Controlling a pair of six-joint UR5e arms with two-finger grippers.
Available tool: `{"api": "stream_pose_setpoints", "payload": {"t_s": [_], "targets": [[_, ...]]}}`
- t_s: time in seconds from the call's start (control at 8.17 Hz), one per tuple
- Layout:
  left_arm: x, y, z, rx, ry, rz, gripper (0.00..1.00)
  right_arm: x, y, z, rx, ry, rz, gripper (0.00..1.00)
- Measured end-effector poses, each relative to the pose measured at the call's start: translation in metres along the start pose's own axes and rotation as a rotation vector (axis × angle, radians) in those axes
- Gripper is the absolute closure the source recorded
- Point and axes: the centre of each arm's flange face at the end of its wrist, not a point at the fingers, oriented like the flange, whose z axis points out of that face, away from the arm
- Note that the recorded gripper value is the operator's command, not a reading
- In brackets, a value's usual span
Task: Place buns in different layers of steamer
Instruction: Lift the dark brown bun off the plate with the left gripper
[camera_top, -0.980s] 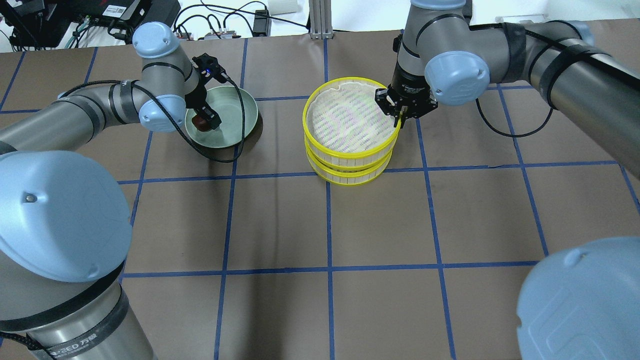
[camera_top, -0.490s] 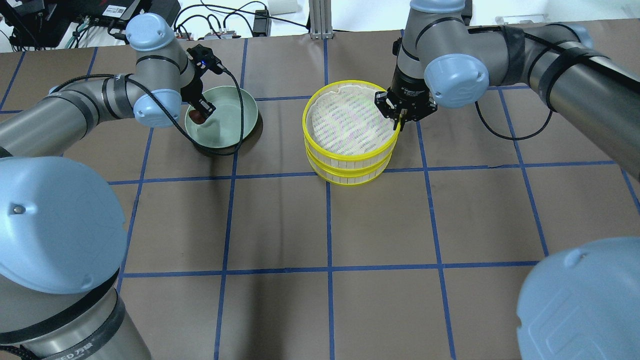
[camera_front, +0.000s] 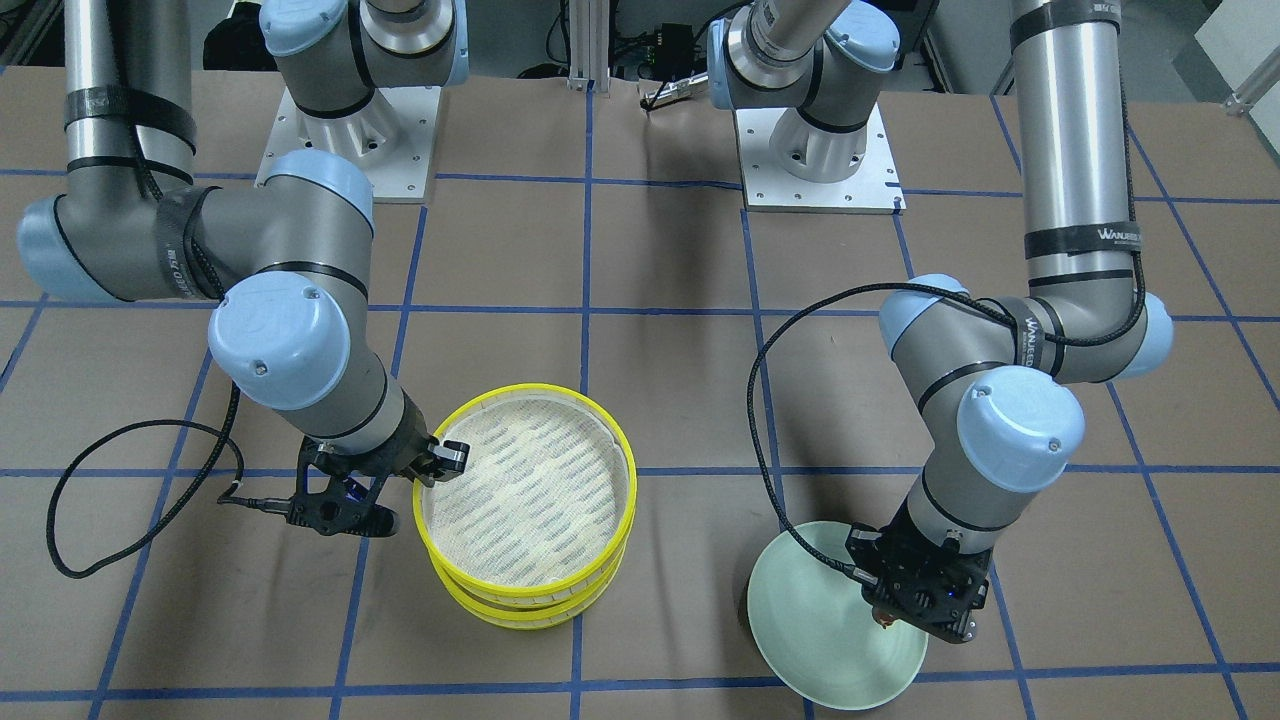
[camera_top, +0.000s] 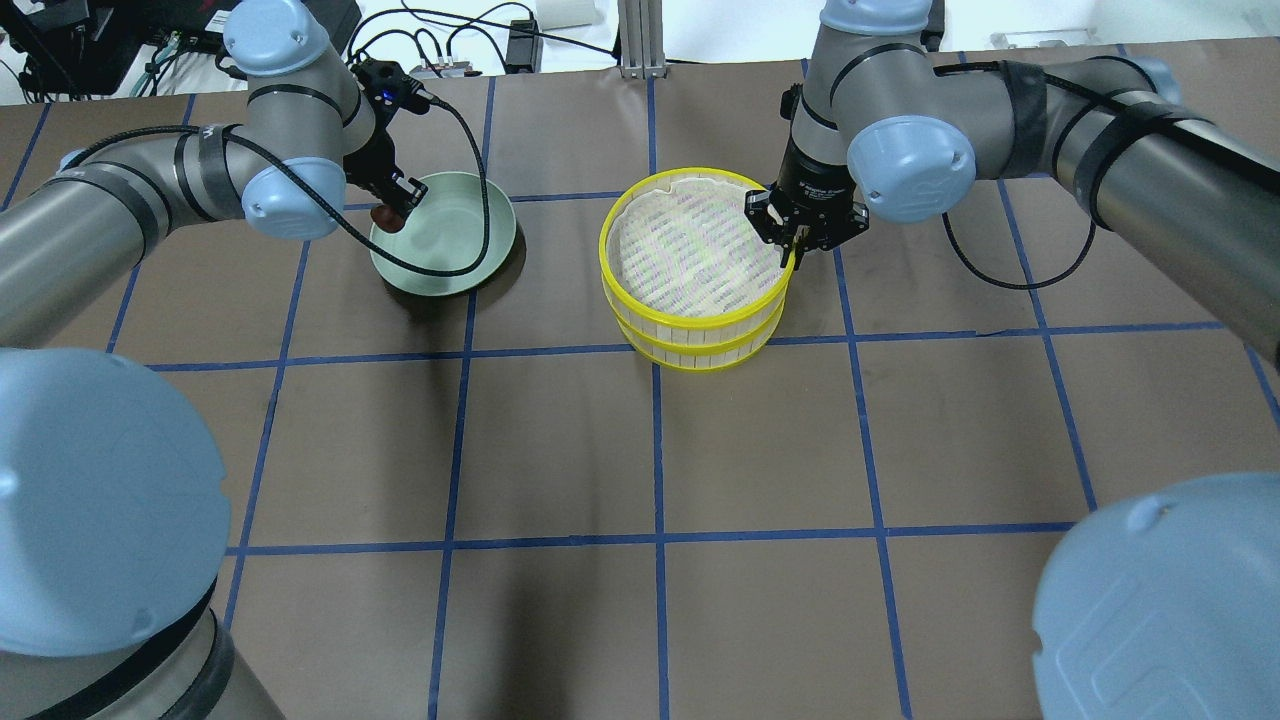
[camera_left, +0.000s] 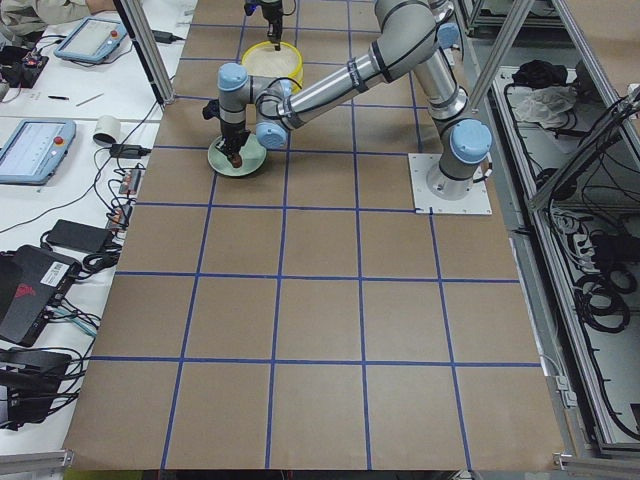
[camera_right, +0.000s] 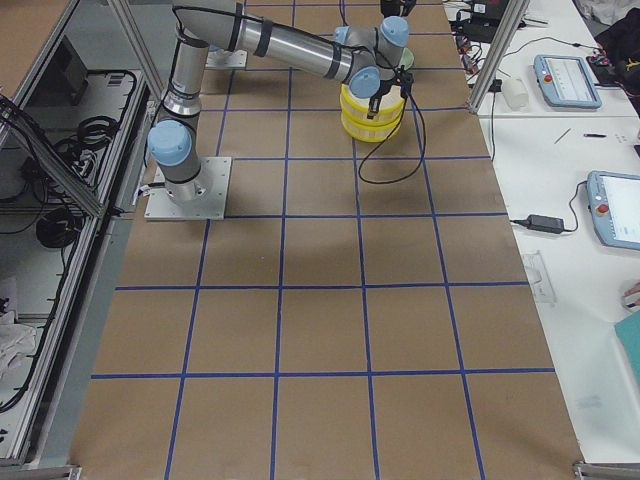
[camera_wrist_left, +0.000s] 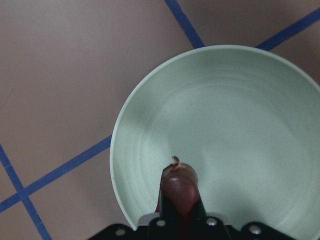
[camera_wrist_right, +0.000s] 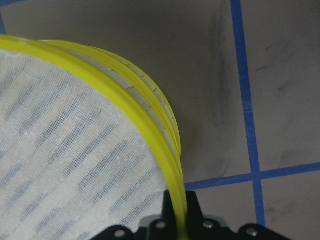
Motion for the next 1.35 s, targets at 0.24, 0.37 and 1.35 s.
{"api": "stream_pose_setpoints", "payload": {"t_s": [0.24, 0.37, 1.35], "targets": [[0.006, -0.001, -0.025, 0.023, 0.005, -0.081, 1.00, 0.001, 0.000, 0.000, 0.002, -0.002, -0.003, 1.00], [0.012, -0.003, -0.037, 0.038, 0.016, -0.110, 1.00, 0.001, 0.000, -0.003, 0.015, -0.004, -0.005, 1.00], [0.092, -0.026, -0.103, 0.124, 0.096, -0.473, 1.00, 0.001, -0.002, 0.000, 0.030, -0.010, -0.004, 0.92]]}}
